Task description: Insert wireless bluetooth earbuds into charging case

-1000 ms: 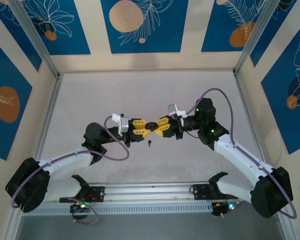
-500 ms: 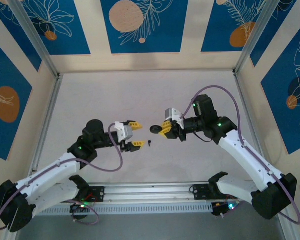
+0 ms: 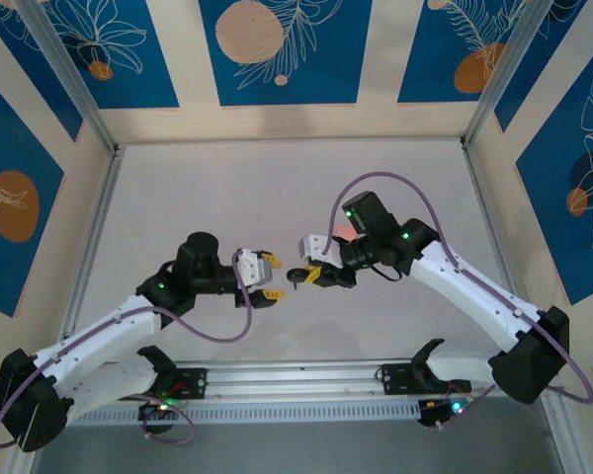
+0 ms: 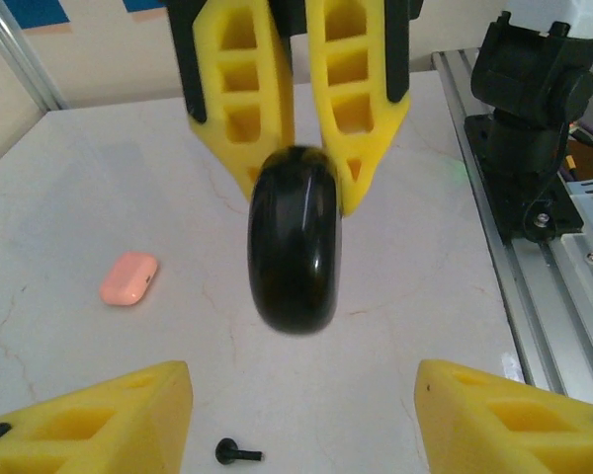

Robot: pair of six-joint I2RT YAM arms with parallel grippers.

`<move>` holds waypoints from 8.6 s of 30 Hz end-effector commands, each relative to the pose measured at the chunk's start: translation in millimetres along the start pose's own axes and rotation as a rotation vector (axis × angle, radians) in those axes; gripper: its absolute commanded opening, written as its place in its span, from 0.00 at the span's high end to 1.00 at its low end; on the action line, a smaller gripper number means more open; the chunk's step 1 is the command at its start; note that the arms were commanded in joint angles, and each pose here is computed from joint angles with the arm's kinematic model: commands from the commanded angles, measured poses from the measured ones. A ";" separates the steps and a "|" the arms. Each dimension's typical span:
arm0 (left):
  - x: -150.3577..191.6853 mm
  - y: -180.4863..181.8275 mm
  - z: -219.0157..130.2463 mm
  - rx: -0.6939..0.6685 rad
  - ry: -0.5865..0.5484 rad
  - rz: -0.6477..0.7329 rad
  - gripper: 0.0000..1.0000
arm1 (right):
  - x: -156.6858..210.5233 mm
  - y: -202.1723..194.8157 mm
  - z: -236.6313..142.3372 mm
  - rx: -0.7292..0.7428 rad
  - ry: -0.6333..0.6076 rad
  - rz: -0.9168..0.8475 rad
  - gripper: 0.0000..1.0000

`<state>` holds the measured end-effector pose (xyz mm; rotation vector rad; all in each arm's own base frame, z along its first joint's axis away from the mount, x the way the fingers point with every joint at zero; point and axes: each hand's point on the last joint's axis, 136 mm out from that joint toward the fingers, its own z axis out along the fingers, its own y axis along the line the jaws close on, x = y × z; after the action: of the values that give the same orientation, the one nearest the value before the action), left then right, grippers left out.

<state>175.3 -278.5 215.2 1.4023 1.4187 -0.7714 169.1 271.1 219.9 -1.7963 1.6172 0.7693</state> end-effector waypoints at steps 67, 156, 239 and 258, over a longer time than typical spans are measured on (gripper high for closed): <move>-83.5 4.3 -1.1 0.060 -0.508 -0.106 0.67 | -54.7 1.2 -46.8 -0.063 -0.552 0.043 0.86; -21.5 38.7 -7.8 -0.171 -0.271 -0.206 0.86 | -31.8 -56.7 -50.3 0.159 -0.401 0.418 0.54; 63.2 51.1 -30.2 -0.378 -0.134 -0.346 0.85 | 141.1 -80.6 145.9 0.302 0.580 1.600 0.81; 86.2 56.9 8.1 -0.296 -0.187 -0.379 0.87 | 108.9 -122.5 100.5 0.449 0.062 1.409 0.82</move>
<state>241.6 -240.7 125.5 0.8386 1.7041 -0.8178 282.1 280.2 57.8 -0.1218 2.8703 0.6949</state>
